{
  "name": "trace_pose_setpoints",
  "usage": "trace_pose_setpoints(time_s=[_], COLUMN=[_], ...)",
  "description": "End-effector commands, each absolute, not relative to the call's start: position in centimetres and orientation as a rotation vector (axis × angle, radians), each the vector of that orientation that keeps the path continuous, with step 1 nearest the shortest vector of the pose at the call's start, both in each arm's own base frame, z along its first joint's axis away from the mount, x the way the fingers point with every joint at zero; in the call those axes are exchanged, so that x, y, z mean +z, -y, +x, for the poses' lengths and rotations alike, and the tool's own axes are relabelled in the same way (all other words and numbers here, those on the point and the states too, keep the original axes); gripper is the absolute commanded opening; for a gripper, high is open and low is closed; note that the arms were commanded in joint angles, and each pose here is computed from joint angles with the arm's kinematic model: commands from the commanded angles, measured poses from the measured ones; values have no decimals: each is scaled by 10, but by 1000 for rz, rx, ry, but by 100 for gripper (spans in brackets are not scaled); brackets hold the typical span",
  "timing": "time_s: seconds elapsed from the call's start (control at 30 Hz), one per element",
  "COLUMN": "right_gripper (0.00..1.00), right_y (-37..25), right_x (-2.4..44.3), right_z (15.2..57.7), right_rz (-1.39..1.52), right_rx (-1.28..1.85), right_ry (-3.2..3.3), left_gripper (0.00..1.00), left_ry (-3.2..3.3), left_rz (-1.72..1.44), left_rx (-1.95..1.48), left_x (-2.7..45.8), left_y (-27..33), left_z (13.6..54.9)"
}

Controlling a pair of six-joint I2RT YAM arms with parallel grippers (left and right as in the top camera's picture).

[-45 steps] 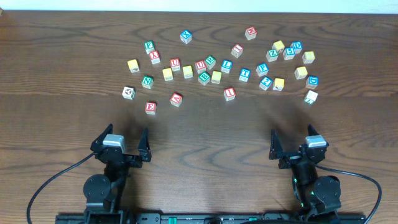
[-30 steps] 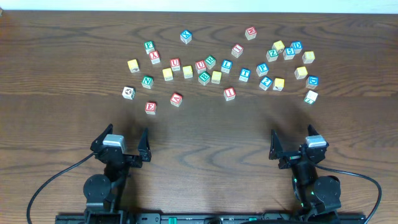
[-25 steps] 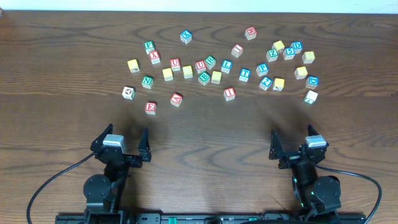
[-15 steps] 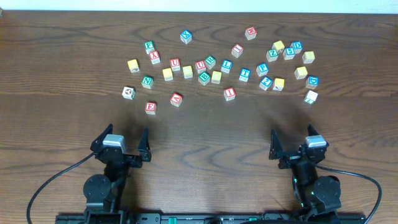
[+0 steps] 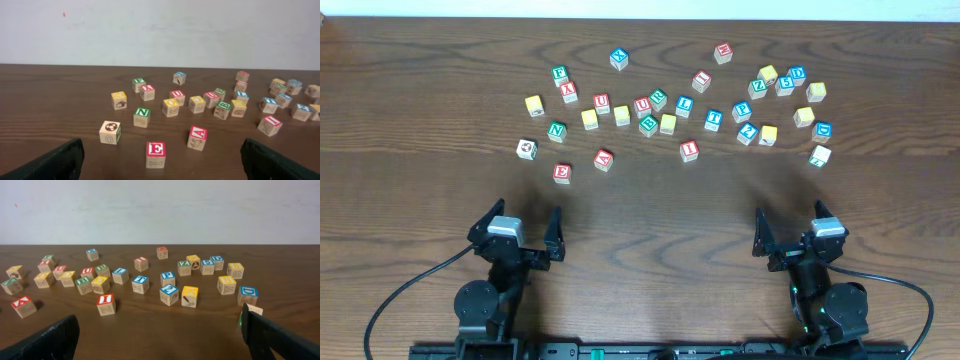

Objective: Spell out NEURIPS

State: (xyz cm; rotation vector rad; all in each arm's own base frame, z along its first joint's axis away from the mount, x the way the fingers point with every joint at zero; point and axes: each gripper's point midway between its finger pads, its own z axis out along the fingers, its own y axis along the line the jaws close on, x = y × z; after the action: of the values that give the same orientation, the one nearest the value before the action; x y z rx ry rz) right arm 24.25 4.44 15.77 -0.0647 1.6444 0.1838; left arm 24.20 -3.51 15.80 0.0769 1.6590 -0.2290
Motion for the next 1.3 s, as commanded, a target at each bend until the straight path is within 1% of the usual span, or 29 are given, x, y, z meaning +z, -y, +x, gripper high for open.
trace_pose_setpoints(time_s=[0.0,0.2,0.27,0.33,0.47,0.53,0.63,0.8,0.93,1.17,1.27], right_gripper=[99,99,99,99,99,99,99,99,99,99,99], right_y=[-44,-44,-44,-44,-44,-44,-44,-44,-44,-44,-44], right_x=[157,157,157,157,157,157,157,157,157,157,157], right_z=[242,242,242,242,242,242,242,242,242,242,242], right_rz=[-76,-76,-76,-76,-76,-76,-76,-76,-76,-77,-76], right_rx=[175,175,175,175,175,175,175,175,175,176,175], right_ry=[-1647,-1647,-1647,-1647,-1647,-1647,-1647,-1647,-1647,-1647,-1647], left_gripper=[98,97,98,98,97,98,98,98,98,98,98], left_ry=[-1630,-1671,-1740,-1841,-2021,-2136,-2312,-2517,-2571,-2578,-2591], left_rz=[134,176,194,193,185,179,181,168,164,164,117], left_rx=[-251,-171,-160,-170,-189,-201,-214,-236,-243,-242,-176], left_x=[178,225,244,266,291,299,298,265,246,243,240], left_y=[43,39,39,40,40,41,41,42,42,42,32], left_z=[236,238,249,268,302,320,343,369,376,377,380])
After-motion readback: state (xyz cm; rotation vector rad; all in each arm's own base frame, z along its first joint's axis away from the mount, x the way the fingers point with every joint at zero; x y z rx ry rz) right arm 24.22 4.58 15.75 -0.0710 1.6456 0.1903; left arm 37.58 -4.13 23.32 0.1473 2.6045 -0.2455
